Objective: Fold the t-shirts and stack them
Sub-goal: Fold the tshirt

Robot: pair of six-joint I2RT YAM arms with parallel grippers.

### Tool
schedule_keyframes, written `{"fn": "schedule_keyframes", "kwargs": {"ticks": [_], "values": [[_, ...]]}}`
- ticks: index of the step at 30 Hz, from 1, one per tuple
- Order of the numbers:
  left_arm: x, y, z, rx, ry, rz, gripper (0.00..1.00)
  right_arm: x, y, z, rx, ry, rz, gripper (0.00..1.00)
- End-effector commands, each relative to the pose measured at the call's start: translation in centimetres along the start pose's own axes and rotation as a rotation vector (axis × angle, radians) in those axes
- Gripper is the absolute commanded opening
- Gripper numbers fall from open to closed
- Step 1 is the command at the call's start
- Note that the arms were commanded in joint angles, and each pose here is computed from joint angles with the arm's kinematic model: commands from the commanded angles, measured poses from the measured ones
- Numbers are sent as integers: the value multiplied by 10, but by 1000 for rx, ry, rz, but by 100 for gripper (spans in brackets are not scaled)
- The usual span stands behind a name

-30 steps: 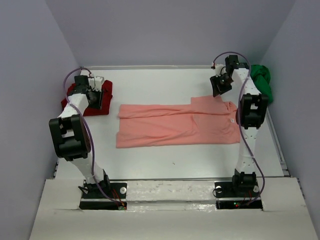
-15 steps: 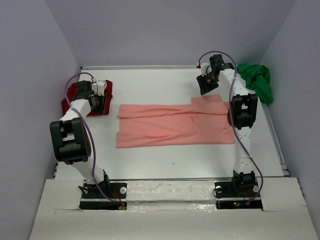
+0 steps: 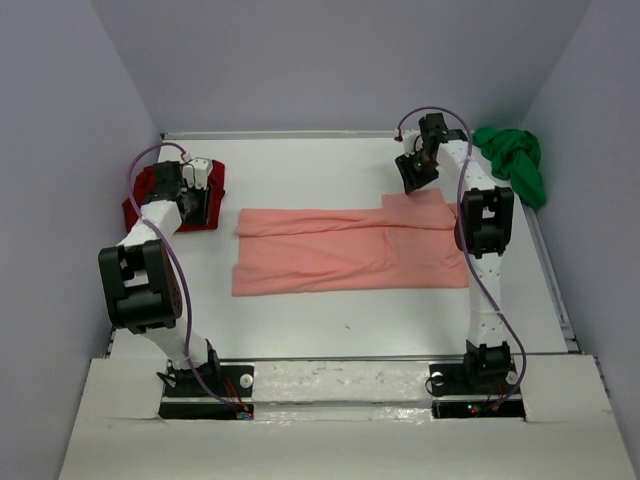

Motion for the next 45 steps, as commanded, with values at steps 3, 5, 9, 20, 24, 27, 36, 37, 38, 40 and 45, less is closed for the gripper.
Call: {"fn": "schedule_keyframes", "kwargs": {"ticks": [3, 5, 9, 20, 24, 27, 36, 37, 38, 40, 45], "values": [[5, 16, 9, -60, 0, 49, 44, -5, -3, -3, -2, 14, -29, 50], [5, 16, 9, -61, 1, 50, 44, -5, -1, -5, 3, 15, -37, 50], [5, 16, 8, -61, 3, 48, 44, -6, -3, -12, 24, 18, -46, 50], [6, 18, 8, -65, -4, 59, 44, -6, -7, -25, 71, 15, -51, 15], [5, 20, 10, -73, -6, 53, 44, -5, -5, -32, 90, 25, -51, 7], [4, 20, 11, -76, -8, 48, 44, -5, -4, -35, 98, 24, -56, 4], [3, 21, 10, -75, -13, 46, 44, -3, 21, -18, 39, 30, -59, 0], [3, 21, 10, -79, -13, 41, 44, -3, 24, -17, 37, 29, -63, 0], [3, 21, 9, -73, -13, 40, 44, -3, 26, -18, 40, 26, -72, 0], [5, 21, 8, -61, -12, 56, 44, -2, 31, -20, 52, 23, -76, 0], [5, 25, 12, -77, -15, 62, 44, 2, 42, -28, 48, 27, -73, 0]]}}
Point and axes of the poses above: each gripper's point midway between its finger pads, its own y axis back along the fingers, its own x axis along the line the jaws close on, z = x × y, the point moved 6 cm from there along y, back along the fingers, and after that the axes turned 10 degrees about -y, right-handed, at the moved point
